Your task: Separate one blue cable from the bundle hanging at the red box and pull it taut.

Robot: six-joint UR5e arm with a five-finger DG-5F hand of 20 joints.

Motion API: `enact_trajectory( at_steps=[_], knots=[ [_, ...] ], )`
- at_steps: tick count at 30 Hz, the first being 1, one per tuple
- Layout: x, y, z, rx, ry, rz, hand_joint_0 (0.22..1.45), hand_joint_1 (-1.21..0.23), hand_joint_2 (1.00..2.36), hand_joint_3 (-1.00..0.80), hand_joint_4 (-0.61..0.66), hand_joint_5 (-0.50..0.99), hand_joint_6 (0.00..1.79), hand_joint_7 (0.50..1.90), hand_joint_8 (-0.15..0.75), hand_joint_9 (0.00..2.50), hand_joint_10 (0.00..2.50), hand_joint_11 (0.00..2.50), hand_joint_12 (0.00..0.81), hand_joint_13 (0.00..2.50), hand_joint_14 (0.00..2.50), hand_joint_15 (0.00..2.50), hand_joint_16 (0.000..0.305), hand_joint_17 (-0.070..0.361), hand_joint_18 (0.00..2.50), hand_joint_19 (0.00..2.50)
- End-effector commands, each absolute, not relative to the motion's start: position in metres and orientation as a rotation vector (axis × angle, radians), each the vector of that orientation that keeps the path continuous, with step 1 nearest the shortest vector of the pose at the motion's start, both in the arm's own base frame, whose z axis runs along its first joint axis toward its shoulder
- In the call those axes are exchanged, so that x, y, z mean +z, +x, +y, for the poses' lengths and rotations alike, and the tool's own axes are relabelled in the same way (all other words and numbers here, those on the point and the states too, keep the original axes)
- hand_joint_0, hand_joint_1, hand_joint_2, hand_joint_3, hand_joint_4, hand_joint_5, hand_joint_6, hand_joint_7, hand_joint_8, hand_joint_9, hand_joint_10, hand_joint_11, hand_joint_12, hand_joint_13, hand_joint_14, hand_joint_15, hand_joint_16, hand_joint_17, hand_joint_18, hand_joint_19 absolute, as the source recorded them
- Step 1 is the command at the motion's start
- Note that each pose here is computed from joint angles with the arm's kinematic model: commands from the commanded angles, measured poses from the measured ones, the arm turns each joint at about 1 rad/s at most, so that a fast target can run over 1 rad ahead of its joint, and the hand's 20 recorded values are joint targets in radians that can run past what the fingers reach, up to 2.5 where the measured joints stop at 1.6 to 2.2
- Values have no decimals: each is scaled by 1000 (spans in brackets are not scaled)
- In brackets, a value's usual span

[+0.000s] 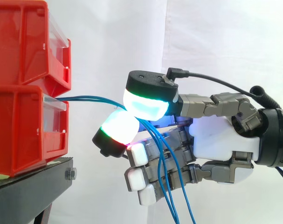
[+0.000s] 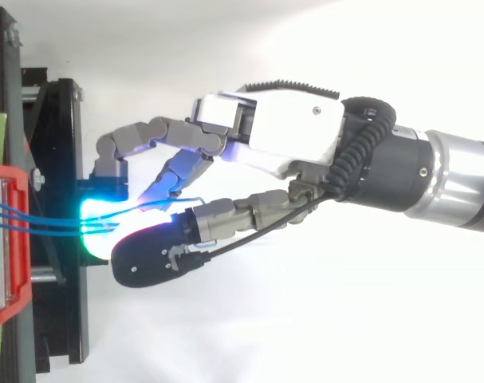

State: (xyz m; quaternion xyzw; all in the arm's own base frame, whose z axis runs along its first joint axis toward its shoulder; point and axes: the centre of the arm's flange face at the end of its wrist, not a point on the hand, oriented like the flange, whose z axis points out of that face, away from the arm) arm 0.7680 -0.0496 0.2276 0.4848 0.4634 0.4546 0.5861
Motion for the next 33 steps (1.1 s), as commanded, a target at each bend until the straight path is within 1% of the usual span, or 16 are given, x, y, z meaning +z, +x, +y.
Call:
enact_trajectory(
  at_steps=[1, 4, 5, 6, 7, 9, 12, 13, 16, 18, 21, 25, 27, 29, 31, 33],
  knots=[
    [228, 768, -50, 1059, 1131, 1078, 703, -766, 1022, -203, 168, -187, 747, 1043, 321, 969, 18, 714, 390, 972, 22, 591, 44, 99, 844, 539],
    [227, 768, -50, 1058, 1130, 1081, 673, -792, 1011, -362, 165, -198, 771, 1042, 319, 957, 18, 743, 394, 972, 22, 599, 44, 98, 845, 533],
    [227, 768, -50, 1057, 1131, 1080, 656, -776, 1005, -452, 175, -208, 810, 973, 318, 957, 20, 739, 394, 974, 21, 597, 44, 98, 845, 533],
    [227, 768, -50, 1058, 1132, 1080, 626, -736, 1000, -500, 176, -207, 819, 966, 321, 962, 20, 745, 390, 976, 23, 600, 43, 98, 843, 543],
    [227, 768, -50, 1057, 1131, 1080, 614, -721, 1000, -500, 180, -206, 820, 961, 320, 967, 21, 740, 396, 976, 22, 599, 43, 98, 842, 550],
    [228, 768, -49, 1059, 1128, 1082, 563, -616, 1000, -500, 182, -204, 821, 966, 333, 982, 19, 746, 400, 982, 22, 604, 45, 100, 846, 552],
    [227, 768, -50, 1058, 1130, 1081, 533, -523, 1000, -500, 192, -202, 817, 959, 336, 992, 17, 751, 408, 996, 20, 607, 46, 104, 859, 545],
    [228, 768, -50, 1059, 1129, 1080, 532, -506, 1000, -500, 186, -202, 815, 964, 339, 992, 20, 749, 408, 1000, 22, 605, 46, 104, 861, 545],
    [228, 768, -50, 1060, 1130, 1079, 590, -441, 1000, -500, 173, -200, 809, 978, 334, 1000, 19, 748, 400, 995, 20, 613, 44, 99, 842, 569],
    [228, 768, -50, 1060, 1130, 1079, 636, -505, 1011, -376, 166, -198, 808, 983, 333, 1011, 20, 754, 397, 995, 22, 607, 44, 99, 841, 563],
    [227, 768, -49, 1059, 1131, 1081, 628, -567, 1020, -223, 167, -201, 808, 991, 331, 992, 21, 771, 393, 988, 21, 618, 45, 102, 838, 573],
    [228, 768, -49, 1062, 1125, 1080, 643, -661, 1023, -138, 165, -207, 815, 980, 334, 982, 20, 774, 398, 992, 21, 619, 45, 102, 840, 572],
    [229, 768, -49, 1063, 1125, 1079, 676, -700, 1024, -130, 160, -213, 827, 956, 328, 962, 22, 794, 402, 1001, 22, 624, 46, 103, 849, 556],
    [228, 768, -49, 1063, 1126, 1080, 742, -723, 1024, -127, 167, -224, 844, 889, 317, 942, 19, 881, 393, 1022, 24, 660, 46, 103, 842, 566],
    [228, 769, -49, 1061, 1126, 1082, 773, -721, 1019, -220, 184, -226, 845, 859, 312, 941, 21, 922, 390, 1035, 24, 680, 45, 101, 839, 564],
    [230, 769, -49, 1063, 1124, 1078, 792, -783, 1012, -359, 187, -231, 852, 882, 307, 934, 18, 938, 396, 1037, 21, 665, 44, 98, 852, 519]
  ],
)
